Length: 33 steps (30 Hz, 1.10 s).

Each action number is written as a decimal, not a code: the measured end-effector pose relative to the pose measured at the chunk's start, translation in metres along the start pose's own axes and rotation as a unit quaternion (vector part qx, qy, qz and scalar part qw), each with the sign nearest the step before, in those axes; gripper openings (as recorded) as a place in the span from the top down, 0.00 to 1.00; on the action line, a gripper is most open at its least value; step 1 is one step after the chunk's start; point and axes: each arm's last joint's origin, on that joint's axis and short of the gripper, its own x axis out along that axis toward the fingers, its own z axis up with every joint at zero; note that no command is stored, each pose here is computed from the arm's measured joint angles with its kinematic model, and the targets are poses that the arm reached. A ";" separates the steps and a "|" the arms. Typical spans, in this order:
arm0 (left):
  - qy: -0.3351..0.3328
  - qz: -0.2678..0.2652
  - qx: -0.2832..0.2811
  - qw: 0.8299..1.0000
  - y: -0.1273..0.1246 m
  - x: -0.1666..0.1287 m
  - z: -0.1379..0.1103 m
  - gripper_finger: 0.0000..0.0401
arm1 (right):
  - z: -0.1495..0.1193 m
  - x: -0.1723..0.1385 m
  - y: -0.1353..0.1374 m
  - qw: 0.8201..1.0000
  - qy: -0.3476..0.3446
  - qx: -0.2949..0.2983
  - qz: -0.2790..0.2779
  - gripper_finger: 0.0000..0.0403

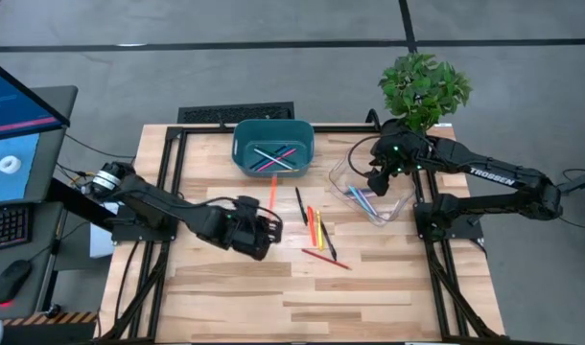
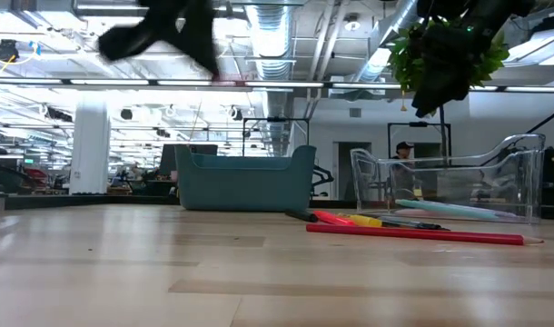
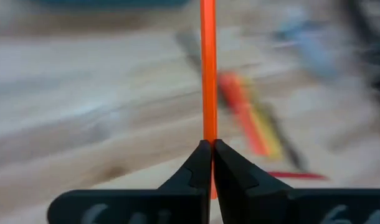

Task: Sort pens & pencils
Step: Put the orange pencil into the blue bin

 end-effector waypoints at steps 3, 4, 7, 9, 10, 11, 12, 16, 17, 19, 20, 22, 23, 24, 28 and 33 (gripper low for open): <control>-0.036 -0.062 0.069 0.995 -0.023 -0.024 0.006 1.00 | 0.001 0.000 0.000 1.000 -0.004 0.000 0.000 0.41; -0.051 -0.086 0.087 0.991 -0.032 -0.032 0.009 1.00 | 0.001 0.000 0.000 1.000 -0.006 -0.001 0.001 0.41; -0.094 -0.149 0.131 0.976 -0.055 -0.059 0.019 1.00 | 0.002 0.000 0.000 1.000 -0.010 -0.001 0.001 0.41; -0.122 -0.189 0.163 0.961 -0.069 -0.078 0.027 1.00 | 0.002 0.000 0.000 1.000 -0.013 -0.001 0.001 0.41; -0.136 -0.212 0.175 0.952 -0.076 -0.087 0.031 1.00 | 0.003 0.000 0.000 1.000 -0.014 -0.001 0.001 0.41; -0.150 -0.232 0.187 0.943 -0.082 -0.096 0.035 1.00 | 0.003 0.000 0.000 1.000 -0.017 -0.002 0.002 0.41; -0.165 -0.248 0.203 0.933 -0.087 -0.104 0.038 1.00 | 0.004 0.000 0.000 1.000 -0.018 -0.002 0.002 0.41; -0.227 -0.309 0.258 0.886 -0.103 -0.132 0.048 1.00 | 0.004 0.000 0.000 1.000 -0.022 -0.002 0.002 0.41; -0.241 -0.318 0.267 0.877 -0.106 -0.138 0.051 1.00 | 0.004 0.000 0.000 1.000 -0.023 -0.002 0.002 0.41; -0.259 -0.315 0.272 0.872 -0.107 -0.145 0.055 1.00 | 0.004 0.000 0.000 1.000 -0.023 -0.005 0.002 0.41; -0.266 -0.300 0.271 0.875 -0.106 -0.145 0.056 1.00 | 0.004 0.000 0.000 1.000 -0.023 -0.009 0.002 0.41; -0.285 -0.243 0.269 0.887 -0.102 -0.143 0.061 1.00 | 0.004 0.000 0.000 1.000 -0.023 -0.010 0.002 0.41; -0.292 -0.211 0.268 0.894 -0.098 -0.139 0.065 1.00 | 0.004 0.000 0.000 1.000 -0.022 -0.010 0.002 0.41; -0.298 -0.179 0.267 0.899 -0.094 -0.135 0.070 1.00 | 0.004 0.000 0.000 1.000 -0.022 -0.010 0.002 0.41; -0.266 -0.100 0.265 0.921 -0.074 -0.110 0.101 1.00 | 0.004 0.000 0.000 1.000 -0.021 -0.010 0.002 0.41; -0.160 -0.002 0.317 0.935 -0.045 -0.064 0.147 1.00 | 0.002 0.000 0.000 1.000 -0.011 -0.008 0.001 0.41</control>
